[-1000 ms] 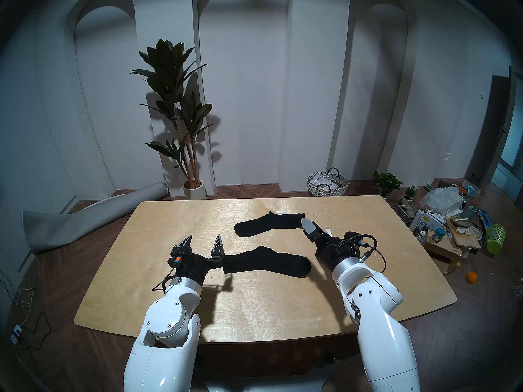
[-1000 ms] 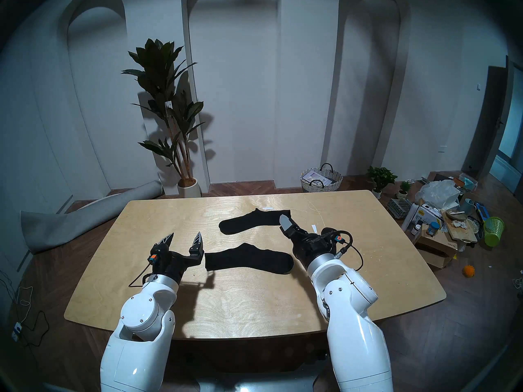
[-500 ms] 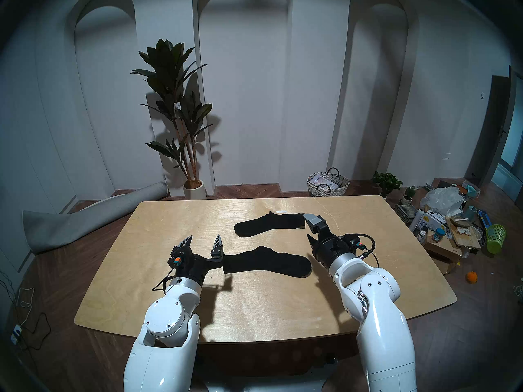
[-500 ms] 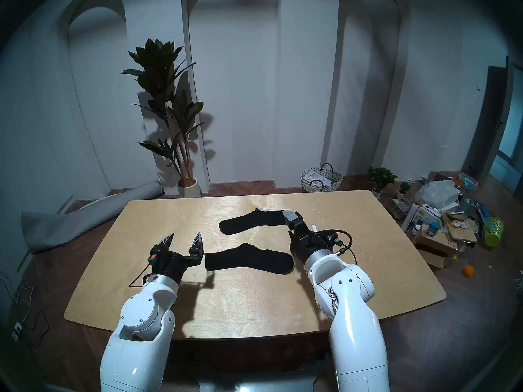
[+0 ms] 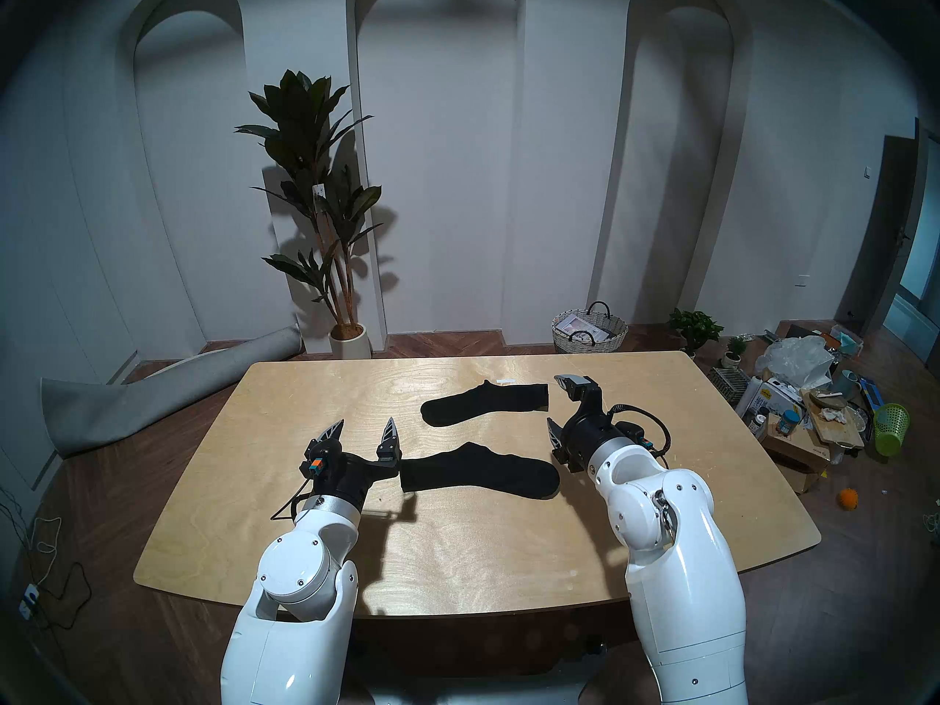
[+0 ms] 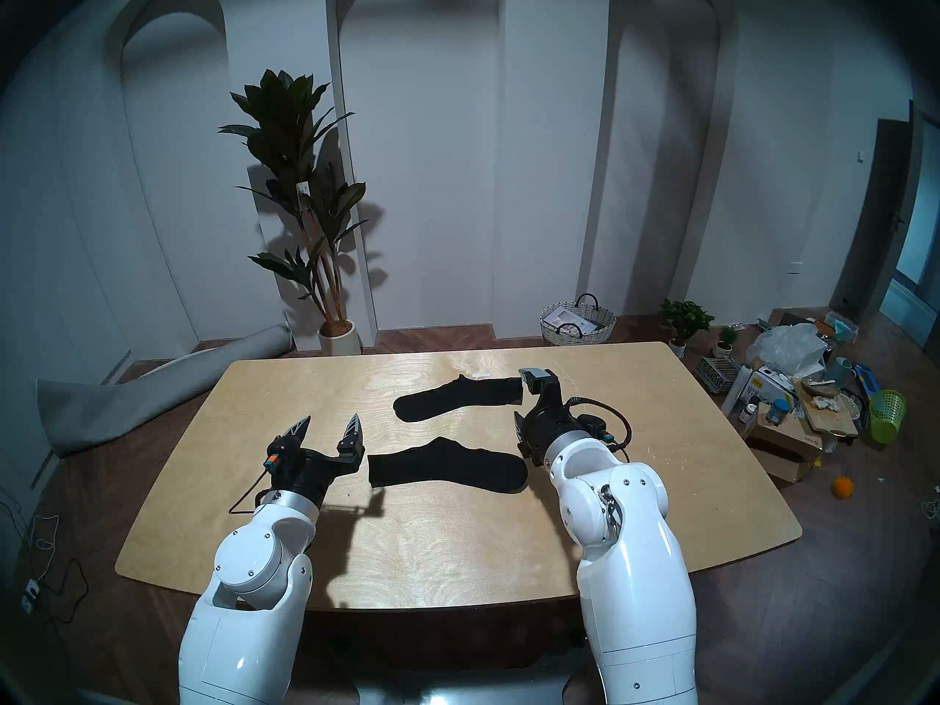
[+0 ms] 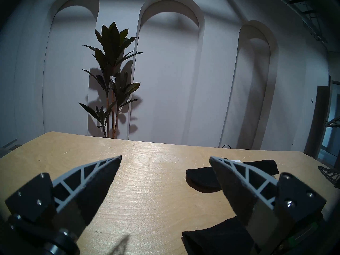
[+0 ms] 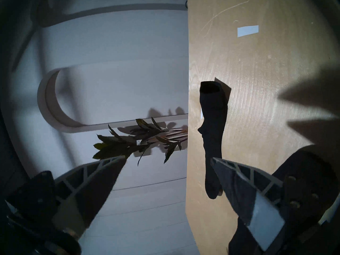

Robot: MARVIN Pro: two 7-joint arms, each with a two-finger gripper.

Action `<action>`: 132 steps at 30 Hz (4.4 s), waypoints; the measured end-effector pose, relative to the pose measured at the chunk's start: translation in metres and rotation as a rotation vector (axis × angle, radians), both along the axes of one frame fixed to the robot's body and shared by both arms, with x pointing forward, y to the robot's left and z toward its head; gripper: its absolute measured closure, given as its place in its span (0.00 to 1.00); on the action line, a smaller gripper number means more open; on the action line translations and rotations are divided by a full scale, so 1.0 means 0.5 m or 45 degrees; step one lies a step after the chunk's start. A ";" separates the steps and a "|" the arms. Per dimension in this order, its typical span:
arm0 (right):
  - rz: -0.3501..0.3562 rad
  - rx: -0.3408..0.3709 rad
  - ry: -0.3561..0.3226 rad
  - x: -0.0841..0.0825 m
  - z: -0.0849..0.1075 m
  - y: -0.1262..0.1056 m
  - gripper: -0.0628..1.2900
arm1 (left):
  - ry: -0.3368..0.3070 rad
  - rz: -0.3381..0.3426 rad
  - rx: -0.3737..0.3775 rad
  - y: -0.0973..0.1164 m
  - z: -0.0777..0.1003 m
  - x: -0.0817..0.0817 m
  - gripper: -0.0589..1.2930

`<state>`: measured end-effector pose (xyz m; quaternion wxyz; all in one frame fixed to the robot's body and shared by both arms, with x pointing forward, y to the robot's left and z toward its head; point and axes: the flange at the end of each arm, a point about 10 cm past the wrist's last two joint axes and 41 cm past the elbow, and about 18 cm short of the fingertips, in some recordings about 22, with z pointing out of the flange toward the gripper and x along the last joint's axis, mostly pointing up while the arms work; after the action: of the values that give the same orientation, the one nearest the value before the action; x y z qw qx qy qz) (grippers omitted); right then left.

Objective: Fold socks in half once and place them neatly on the table

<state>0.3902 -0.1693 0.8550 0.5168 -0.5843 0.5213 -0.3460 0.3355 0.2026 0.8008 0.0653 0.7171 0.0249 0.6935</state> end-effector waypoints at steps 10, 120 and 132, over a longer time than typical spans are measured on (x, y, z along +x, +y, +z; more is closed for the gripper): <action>-0.201 0.056 0.199 0.046 0.033 -0.036 0.03 | -0.005 0.011 -0.018 -0.013 0.006 0.000 0.04; -0.236 -0.497 0.433 0.306 -0.077 0.069 0.03 | 0.018 0.282 -0.047 -0.011 0.014 -0.051 0.04; -0.210 -0.580 0.436 0.314 -0.074 0.060 0.03 | 0.014 0.322 -0.070 -0.006 0.012 -0.059 0.04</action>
<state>0.5470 -0.1392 0.8178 0.2469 -0.6907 0.5557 -0.3913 0.3062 0.1995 0.8066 -0.0031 0.7100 0.1343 0.6913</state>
